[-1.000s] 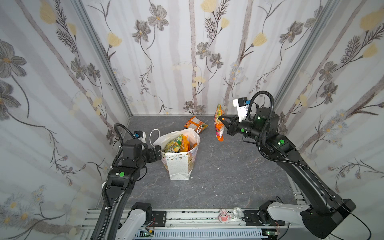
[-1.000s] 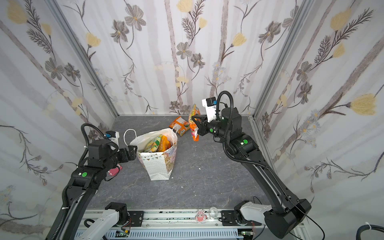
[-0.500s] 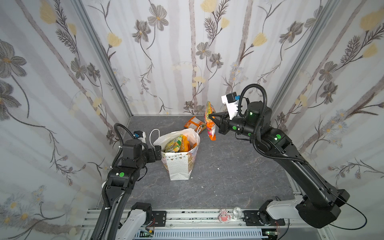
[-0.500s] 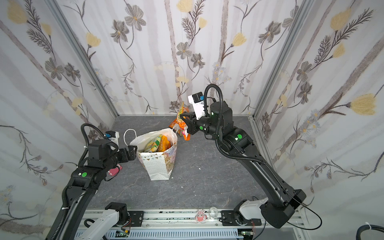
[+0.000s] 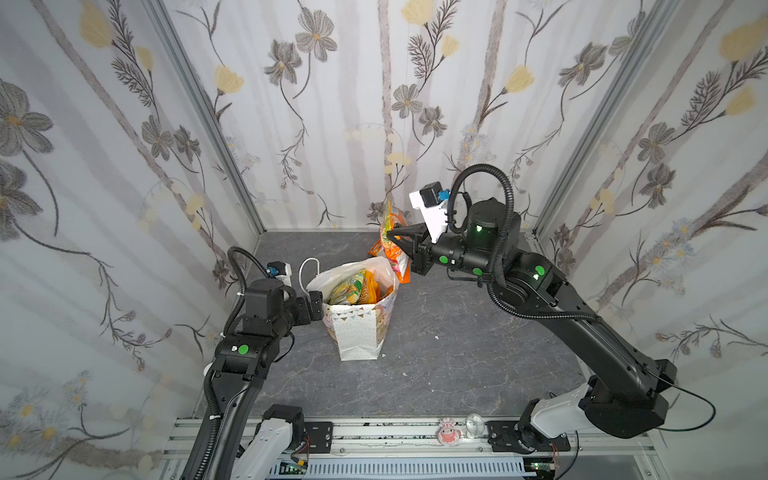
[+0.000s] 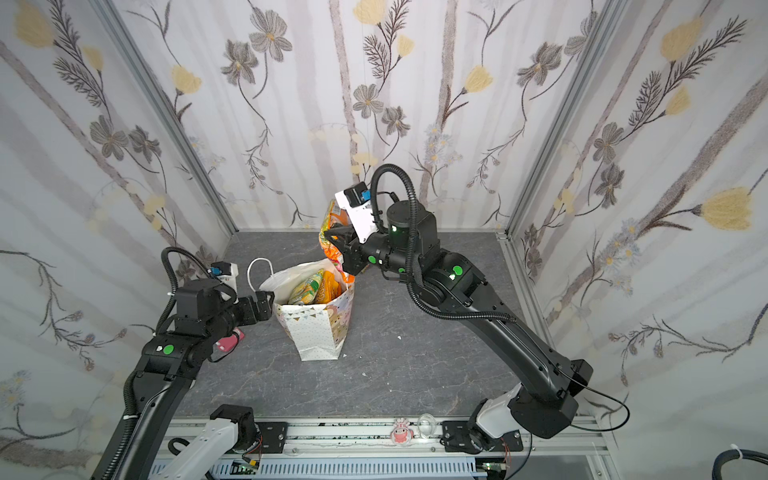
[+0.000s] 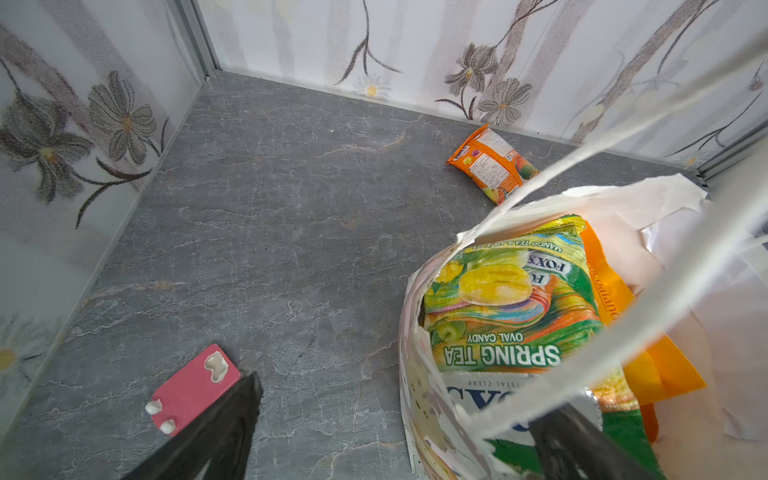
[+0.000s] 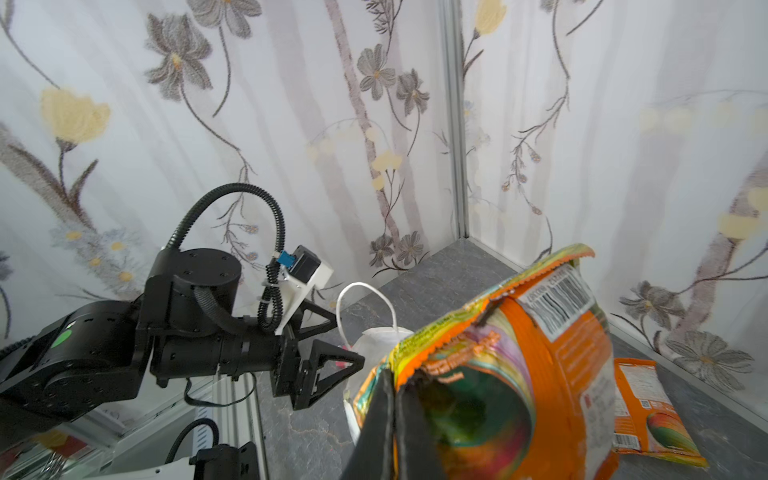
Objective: Place the snacks into the paper bag
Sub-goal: 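Lift the orange pack with the right gripper and carry it toward the paper bag, then lower the orange pack into the paper bag opening with the right gripper, then push the orange pack deeper into the paper bag with the right gripper, then open the right gripper and move it over the last orange pack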
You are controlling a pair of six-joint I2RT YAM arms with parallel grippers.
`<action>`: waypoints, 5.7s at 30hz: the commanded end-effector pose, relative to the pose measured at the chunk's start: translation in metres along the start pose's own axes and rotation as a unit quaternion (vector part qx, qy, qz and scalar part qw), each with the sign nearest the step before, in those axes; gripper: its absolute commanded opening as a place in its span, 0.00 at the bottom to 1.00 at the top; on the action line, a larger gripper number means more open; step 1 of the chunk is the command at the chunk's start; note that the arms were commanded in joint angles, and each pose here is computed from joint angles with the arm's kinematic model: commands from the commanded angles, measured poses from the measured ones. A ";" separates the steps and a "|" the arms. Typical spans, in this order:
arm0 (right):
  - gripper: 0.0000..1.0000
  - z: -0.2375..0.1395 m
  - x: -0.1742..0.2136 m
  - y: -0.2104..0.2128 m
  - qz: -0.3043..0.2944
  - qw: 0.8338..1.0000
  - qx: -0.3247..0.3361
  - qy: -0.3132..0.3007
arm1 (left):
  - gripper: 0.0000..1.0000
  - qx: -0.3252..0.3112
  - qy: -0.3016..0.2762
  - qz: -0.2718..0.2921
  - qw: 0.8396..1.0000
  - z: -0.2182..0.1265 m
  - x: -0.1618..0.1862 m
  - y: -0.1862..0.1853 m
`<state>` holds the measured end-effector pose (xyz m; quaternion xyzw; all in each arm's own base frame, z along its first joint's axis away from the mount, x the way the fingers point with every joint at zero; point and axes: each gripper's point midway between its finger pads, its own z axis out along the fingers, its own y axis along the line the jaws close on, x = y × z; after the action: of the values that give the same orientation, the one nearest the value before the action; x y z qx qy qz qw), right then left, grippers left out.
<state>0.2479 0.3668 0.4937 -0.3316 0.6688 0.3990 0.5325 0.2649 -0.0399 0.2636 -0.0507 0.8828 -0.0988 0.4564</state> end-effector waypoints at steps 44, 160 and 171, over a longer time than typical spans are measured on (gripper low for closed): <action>0.00 0.071 0.113 -0.049 -0.093 0.977 0.150 0.118 | 1.00 0.000 -0.018 0.003 1.000 -0.003 -0.007 0.000; 0.07 0.156 0.253 -0.050 -0.112 0.909 0.049 0.398 | 1.00 0.017 -0.054 0.017 0.998 -0.010 -0.028 -0.008; 0.04 0.126 0.082 -0.030 -0.101 0.975 0.104 0.168 | 1.00 0.009 -0.054 0.015 0.998 -0.010 -0.026 -0.005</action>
<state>0.3028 0.4701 0.3455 -0.4507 0.7647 0.2056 0.4121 0.2688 -0.0406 0.2859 -0.0384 0.8635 -0.1019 0.4924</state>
